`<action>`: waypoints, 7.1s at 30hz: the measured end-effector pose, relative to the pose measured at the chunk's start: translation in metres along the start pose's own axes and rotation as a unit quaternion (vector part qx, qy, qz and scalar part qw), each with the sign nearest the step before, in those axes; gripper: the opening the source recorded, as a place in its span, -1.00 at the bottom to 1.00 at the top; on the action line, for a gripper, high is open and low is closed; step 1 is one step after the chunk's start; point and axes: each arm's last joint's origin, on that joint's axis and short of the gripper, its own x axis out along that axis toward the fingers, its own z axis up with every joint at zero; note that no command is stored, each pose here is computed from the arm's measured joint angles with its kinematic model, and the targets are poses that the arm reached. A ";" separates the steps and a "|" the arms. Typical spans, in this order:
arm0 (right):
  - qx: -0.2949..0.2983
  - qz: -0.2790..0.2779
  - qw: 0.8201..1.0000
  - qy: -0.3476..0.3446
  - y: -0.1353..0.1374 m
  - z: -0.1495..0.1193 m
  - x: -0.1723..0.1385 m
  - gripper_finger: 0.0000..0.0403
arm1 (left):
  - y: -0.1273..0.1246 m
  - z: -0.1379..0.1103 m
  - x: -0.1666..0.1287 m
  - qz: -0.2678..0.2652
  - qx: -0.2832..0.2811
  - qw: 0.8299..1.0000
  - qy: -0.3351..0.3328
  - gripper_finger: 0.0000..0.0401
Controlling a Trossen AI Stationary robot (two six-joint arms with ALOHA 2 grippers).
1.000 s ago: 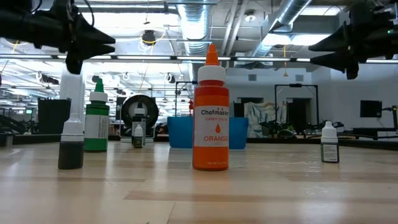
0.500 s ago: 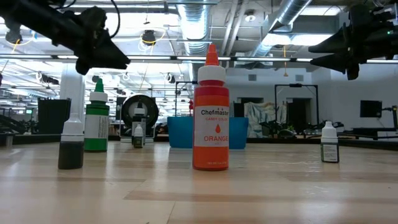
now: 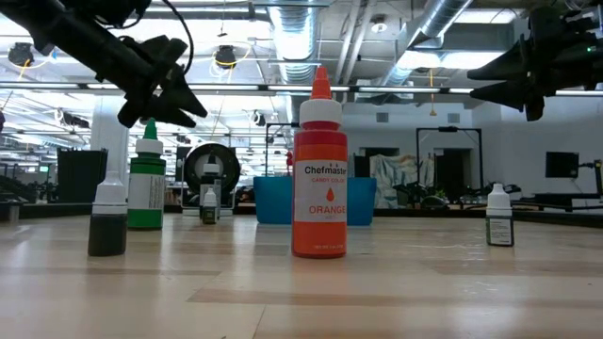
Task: Pick & Place food coloring
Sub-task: Put the large black food coloring bottle into the blue bin
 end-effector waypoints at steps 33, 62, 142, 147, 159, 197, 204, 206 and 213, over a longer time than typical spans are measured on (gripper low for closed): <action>-0.001 0.000 1.000 0.000 0.000 0.000 0.000 0.03 | -0.002 -0.026 0.046 0.087 0.143 0.985 0.042 0.11; 0.000 0.000 1.000 0.000 0.000 0.000 0.000 0.03 | 0.013 -0.015 0.052 0.122 0.119 0.985 0.023 0.11; 0.000 -0.001 1.000 0.000 0.000 0.000 0.000 0.03 | 0.007 0.036 0.009 -0.046 0.008 0.991 -0.129 -0.46; 0.000 0.000 1.000 0.000 0.000 0.000 0.000 0.03 | 0.008 0.040 0.001 -0.053 0.002 0.988 -0.147 -0.46; 0.000 0.000 1.000 0.000 0.000 0.000 0.000 0.03 | -0.001 0.036 -0.001 -0.200 0.028 0.975 -0.089 -0.46; -0.009 0.000 1.000 -0.001 0.000 0.000 0.000 0.03 | -0.011 0.055 -0.012 -0.313 0.009 0.935 -0.164 -0.46; -0.010 0.000 1.000 -0.001 0.000 0.000 0.000 0.03 | -0.015 0.066 -0.014 -0.184 -0.010 0.963 -0.199 -0.46; -0.010 0.000 1.000 -0.001 0.000 0.000 0.000 0.03 | -0.021 0.075 -0.016 -0.153 0.007 0.968 -0.196 -0.46; -0.009 -0.001 1.000 -0.001 0.000 0.000 0.000 0.03 | -0.043 0.112 -0.009 -0.060 0.065 0.986 -0.141 -0.46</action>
